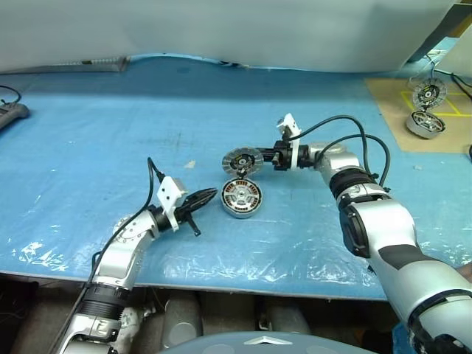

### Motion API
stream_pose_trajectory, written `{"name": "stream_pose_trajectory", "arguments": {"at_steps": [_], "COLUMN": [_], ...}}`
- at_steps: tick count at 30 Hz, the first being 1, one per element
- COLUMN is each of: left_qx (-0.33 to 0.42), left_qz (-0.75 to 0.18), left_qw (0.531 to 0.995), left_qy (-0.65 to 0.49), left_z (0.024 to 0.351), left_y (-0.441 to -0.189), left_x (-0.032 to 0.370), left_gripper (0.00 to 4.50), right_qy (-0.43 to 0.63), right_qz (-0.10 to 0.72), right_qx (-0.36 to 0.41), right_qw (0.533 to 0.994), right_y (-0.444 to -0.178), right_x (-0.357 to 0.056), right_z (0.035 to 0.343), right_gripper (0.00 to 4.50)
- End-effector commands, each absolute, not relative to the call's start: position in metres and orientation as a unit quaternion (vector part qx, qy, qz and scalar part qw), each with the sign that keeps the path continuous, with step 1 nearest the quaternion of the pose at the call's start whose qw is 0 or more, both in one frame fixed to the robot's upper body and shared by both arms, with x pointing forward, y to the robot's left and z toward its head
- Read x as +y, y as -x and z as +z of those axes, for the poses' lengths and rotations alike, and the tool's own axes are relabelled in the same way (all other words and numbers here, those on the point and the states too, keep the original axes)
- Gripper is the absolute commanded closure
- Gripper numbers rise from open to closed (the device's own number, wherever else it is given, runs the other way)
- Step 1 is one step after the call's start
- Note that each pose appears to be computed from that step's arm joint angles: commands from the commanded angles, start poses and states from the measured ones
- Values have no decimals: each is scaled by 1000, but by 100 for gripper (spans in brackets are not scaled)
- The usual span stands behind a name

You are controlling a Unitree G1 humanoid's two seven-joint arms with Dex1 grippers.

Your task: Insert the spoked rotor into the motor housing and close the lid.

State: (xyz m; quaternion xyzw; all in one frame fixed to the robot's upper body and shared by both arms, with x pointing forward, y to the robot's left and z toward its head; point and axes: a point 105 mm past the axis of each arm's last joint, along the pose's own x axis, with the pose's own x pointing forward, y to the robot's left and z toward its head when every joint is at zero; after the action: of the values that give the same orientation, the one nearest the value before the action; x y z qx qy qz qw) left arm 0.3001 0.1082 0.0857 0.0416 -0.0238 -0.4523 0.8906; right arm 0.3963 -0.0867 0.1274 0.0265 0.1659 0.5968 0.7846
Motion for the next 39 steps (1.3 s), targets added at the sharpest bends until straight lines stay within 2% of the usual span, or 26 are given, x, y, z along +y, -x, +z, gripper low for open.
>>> {"name": "stream_pose_trajectory", "arguments": {"at_steps": [1, 12, 16, 19, 26, 34, 39], "left_qx": [-36, -16, -18, -23, -30, -21, -15], "left_qz": [-443, -448, -450, -452, -452, -464, -469], "left_qw": [895, 893, 892, 891, 891, 885, 882], "left_qy": [-41, -38, -35, -34, -27, -28, -31], "left_z": [94, 90, 94, 98, 105, 100, 93], "left_y": [-303, -299, -300, -301, -301, -296, -296], "left_x": [117, 126, 123, 117, 113, 113, 115], "left_gripper": [446, 446, 446, 446, 446, 446, 446], "right_qy": [-28, 3, 22, 33, 77, 69, 69], "right_qz": [642, 700, 702, 686, 532, 474, 440], "right_qx": [172, 221, 225, 180, 5, 0, 4], "right_qw": [747, 680, 675, 704, 843, 878, 895], "right_y": [-384, -342, -331, -332, -347, -292, -277], "right_x": [-82, -78, -81, -83, -95, -106, -116], "right_z": [131, 85, 74, 85, 129, 127, 126], "right_gripper": [450, 450, 450, 450, 450, 450, 450]}}
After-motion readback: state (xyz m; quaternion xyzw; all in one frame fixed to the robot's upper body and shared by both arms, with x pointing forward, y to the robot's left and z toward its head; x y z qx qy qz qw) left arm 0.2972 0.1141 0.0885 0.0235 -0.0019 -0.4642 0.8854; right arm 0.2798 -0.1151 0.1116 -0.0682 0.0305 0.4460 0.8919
